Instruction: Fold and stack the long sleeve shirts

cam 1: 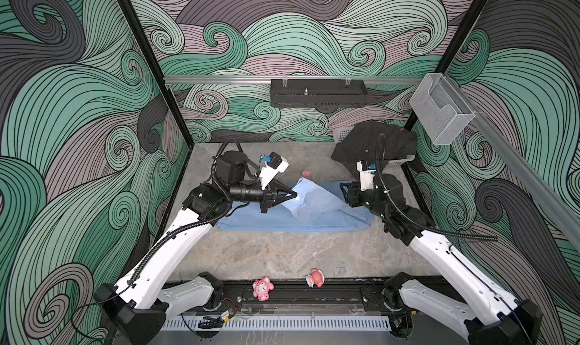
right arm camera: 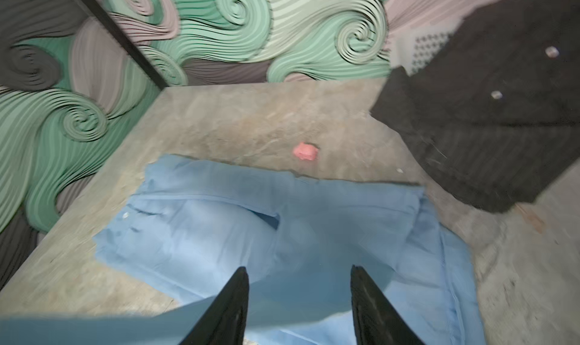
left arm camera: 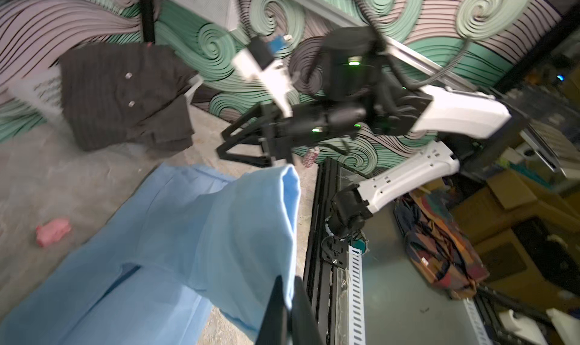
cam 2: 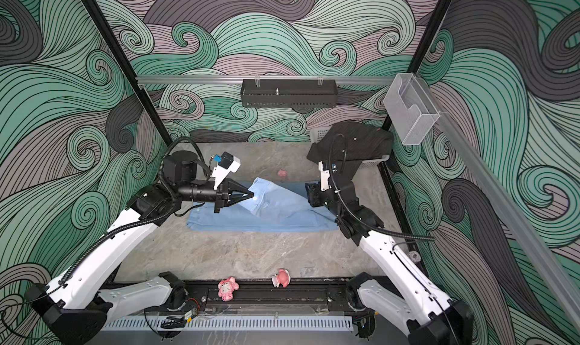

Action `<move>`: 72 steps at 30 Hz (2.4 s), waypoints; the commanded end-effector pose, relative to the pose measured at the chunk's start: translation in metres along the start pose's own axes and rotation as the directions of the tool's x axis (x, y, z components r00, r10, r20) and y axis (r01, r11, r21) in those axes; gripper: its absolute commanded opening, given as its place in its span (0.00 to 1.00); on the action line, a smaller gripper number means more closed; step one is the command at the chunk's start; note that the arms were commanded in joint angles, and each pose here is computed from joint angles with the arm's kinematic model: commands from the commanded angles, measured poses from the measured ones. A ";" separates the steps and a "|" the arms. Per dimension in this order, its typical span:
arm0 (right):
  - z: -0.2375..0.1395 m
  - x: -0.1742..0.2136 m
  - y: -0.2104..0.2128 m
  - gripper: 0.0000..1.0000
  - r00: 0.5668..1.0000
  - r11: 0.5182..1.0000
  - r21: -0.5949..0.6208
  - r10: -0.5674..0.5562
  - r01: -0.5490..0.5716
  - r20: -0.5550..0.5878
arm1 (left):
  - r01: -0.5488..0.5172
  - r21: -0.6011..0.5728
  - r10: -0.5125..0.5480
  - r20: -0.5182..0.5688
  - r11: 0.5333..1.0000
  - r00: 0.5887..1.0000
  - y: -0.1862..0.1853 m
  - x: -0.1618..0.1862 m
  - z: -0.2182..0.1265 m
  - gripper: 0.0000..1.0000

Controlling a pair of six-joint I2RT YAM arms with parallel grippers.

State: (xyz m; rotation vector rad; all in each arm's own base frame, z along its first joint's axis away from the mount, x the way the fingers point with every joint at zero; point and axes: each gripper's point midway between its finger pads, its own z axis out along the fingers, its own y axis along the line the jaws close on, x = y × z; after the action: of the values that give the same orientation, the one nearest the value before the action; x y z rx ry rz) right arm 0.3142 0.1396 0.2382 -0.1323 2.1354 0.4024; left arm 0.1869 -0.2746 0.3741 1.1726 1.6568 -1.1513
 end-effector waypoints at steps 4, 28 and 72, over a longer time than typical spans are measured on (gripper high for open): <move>0.009 0.012 -0.041 0.51 0.977 0.979 0.124 0.179 -0.164 -0.116 | -0.260 0.288 0.287 -0.055 0.922 0.956 -0.079 0.006 0.021 0.00; 0.101 0.062 -0.063 0.38 0.875 0.965 0.159 0.257 -0.209 -0.411 | -0.313 0.265 0.357 -0.138 0.912 0.924 -0.076 0.054 0.067 0.00; 0.165 0.092 -0.141 0.17 0.785 0.894 0.431 0.355 -0.126 -0.507 | -0.309 0.205 0.338 -0.124 0.929 0.933 -0.061 0.058 0.049 0.00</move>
State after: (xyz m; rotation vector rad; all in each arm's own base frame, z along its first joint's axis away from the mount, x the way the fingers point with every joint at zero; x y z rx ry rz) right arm 0.4369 0.0833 0.0611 0.2747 2.7540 0.1699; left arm 0.1192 -0.3203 0.3099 1.6325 1.4560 -1.0357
